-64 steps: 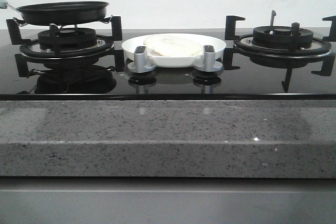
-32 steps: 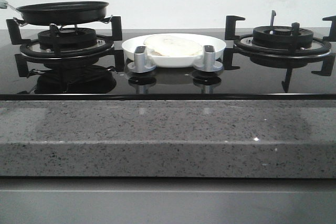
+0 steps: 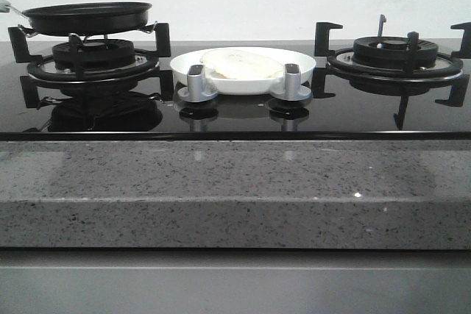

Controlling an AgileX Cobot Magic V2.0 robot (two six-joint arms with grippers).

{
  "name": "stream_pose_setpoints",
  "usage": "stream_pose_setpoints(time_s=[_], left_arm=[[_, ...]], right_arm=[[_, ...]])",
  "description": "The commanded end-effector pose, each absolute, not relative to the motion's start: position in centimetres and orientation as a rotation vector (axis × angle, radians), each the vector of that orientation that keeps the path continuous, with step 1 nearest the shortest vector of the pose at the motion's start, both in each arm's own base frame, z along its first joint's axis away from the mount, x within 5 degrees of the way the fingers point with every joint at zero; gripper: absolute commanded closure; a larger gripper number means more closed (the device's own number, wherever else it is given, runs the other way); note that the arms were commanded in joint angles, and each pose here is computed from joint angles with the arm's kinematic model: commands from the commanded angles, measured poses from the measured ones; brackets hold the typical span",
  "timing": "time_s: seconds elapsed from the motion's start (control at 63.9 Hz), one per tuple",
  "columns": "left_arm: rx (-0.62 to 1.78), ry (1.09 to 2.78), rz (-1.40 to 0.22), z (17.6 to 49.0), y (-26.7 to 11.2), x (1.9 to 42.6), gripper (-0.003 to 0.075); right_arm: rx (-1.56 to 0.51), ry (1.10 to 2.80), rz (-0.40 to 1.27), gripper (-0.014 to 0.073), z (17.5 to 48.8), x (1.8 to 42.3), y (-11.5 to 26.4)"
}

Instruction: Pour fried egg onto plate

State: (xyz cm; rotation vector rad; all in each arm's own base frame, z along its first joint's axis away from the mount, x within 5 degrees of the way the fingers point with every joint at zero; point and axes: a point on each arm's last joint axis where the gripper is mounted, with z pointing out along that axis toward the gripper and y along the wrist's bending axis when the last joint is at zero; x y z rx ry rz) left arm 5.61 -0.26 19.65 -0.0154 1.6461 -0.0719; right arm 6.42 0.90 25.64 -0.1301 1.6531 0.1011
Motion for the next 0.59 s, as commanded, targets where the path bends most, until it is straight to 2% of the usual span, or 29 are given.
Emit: stream_pose_setpoints(time_s=[0.0, 0.125, 0.266, 0.579], left_arm=[[-0.035, 1.550, -0.082, 20.3, -0.2, 5.5, 0.0739], [-0.035, 1.550, -0.082, 20.3, -0.2, 5.5, 0.0739], [-0.035, 1.550, -0.082, 20.3, -0.2, 5.5, 0.0739], [-0.035, 1.552, -0.082, 20.3, -0.2, 5.5, 0.0739]], right_arm=[[-0.107, 1.535, 0.071, 0.0655, 25.6, 6.5, 0.7], [-0.031, 1.573, 0.025, 0.0655, 22.3, 6.2, 0.2], [0.008, 1.568, -0.011, 0.0655, 20.1, 5.8, -0.1], [0.012, 1.554, -0.015, 0.0655, 20.0, 5.5, -0.1]])
